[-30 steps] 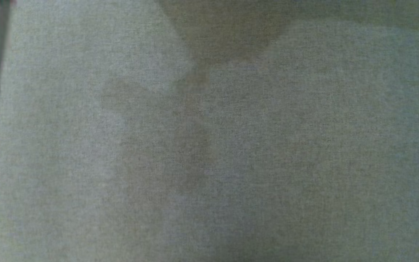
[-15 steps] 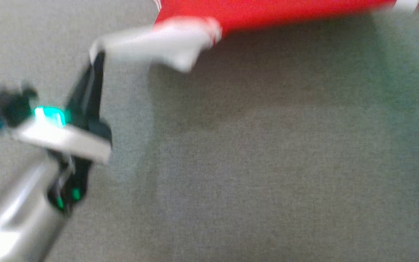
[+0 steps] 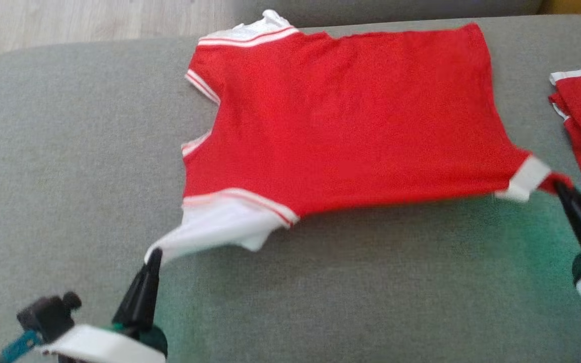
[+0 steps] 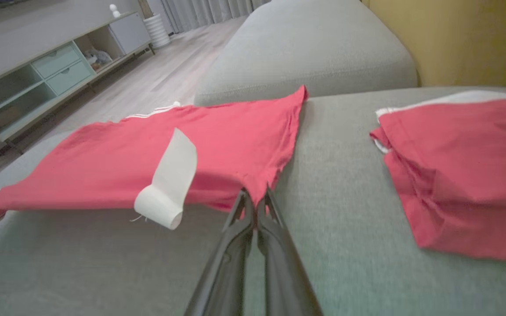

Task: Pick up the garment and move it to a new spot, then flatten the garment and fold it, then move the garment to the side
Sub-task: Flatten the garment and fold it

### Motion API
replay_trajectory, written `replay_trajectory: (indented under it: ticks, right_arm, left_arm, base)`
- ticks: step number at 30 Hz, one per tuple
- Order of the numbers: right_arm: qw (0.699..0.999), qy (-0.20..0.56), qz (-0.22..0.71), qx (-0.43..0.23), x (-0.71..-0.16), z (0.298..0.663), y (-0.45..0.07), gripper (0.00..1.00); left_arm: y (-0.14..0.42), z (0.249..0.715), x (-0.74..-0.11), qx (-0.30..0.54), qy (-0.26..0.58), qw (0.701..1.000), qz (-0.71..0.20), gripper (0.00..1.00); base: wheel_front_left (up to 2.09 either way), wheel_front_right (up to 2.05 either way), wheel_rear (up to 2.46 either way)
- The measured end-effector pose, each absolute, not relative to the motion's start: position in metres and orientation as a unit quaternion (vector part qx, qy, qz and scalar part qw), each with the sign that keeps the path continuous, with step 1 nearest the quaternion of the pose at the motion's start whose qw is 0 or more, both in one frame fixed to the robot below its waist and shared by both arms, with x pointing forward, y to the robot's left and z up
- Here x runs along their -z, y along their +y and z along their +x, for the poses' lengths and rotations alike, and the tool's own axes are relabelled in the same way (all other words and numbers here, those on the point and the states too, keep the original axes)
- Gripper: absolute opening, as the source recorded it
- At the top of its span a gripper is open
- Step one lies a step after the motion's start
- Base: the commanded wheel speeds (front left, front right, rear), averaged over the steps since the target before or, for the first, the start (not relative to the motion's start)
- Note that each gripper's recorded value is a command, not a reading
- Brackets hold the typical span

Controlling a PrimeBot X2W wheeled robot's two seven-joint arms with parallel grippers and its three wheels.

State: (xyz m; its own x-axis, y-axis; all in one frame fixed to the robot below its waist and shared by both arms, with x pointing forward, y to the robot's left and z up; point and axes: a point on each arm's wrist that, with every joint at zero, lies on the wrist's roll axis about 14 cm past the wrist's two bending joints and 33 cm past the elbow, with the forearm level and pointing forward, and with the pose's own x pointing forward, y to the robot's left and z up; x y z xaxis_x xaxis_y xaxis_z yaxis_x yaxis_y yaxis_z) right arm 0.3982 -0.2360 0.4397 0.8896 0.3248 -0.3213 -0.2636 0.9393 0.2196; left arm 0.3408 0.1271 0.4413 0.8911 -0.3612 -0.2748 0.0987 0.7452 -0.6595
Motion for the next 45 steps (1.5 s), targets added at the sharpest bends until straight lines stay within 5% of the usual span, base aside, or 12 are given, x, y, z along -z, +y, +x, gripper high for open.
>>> replay_trajectory:
  ticks: [10,25,35,36,37,38,39,45]
  right_arm:
    - [0.964,0.202,0.098,-0.141,-0.421,0.371,-0.237,0.00]
    - [0.965,0.191,0.080,-0.163,-0.422,0.454,-0.223,0.00]
    - [0.962,0.204,0.073,-0.167,-0.405,0.479,-0.215,0.00]
    - [0.961,0.206,0.072,-0.167,-0.403,0.480,-0.214,0.16]
    - [0.961,0.209,0.072,-0.167,-0.400,0.480,-0.214,0.31]
    - [0.960,0.214,0.070,-0.168,-0.397,0.480,-0.213,0.83]
    - [0.959,0.218,0.071,-0.167,-0.393,0.479,-0.212,1.00]
    - [0.958,0.228,0.079,-0.157,-0.384,0.474,-0.214,1.00]
  left_arm:
    - [0.124,0.333,-0.436,0.121,0.210,0.907,-0.344,0.00]
    - [0.111,0.461,-0.458,0.181,0.164,0.922,-0.300,0.00]
    - [0.102,0.501,-0.450,0.200,0.157,0.925,-0.283,0.00]
    - [0.101,0.503,-0.448,0.200,0.157,0.924,-0.284,0.33]
    - [0.101,0.505,-0.445,0.199,0.159,0.924,-0.284,1.00]
    - [0.101,0.506,-0.442,0.195,0.161,0.925,-0.285,1.00]
    - [0.101,0.507,-0.440,0.191,0.161,0.925,-0.287,1.00]
    - [0.107,0.506,-0.433,0.172,0.146,0.936,-0.270,1.00]
  base:
    - [0.00,0.00,0.00]
    - [0.00,0.00,0.00]
    - [0.00,0.00,0.00]
    - [0.00,0.00,0.00]
    - [0.00,0.00,0.00]
    - [0.00,0.00,0.00]
    - [0.00,0.00,0.00]
    - [0.00,0.00,0.00]
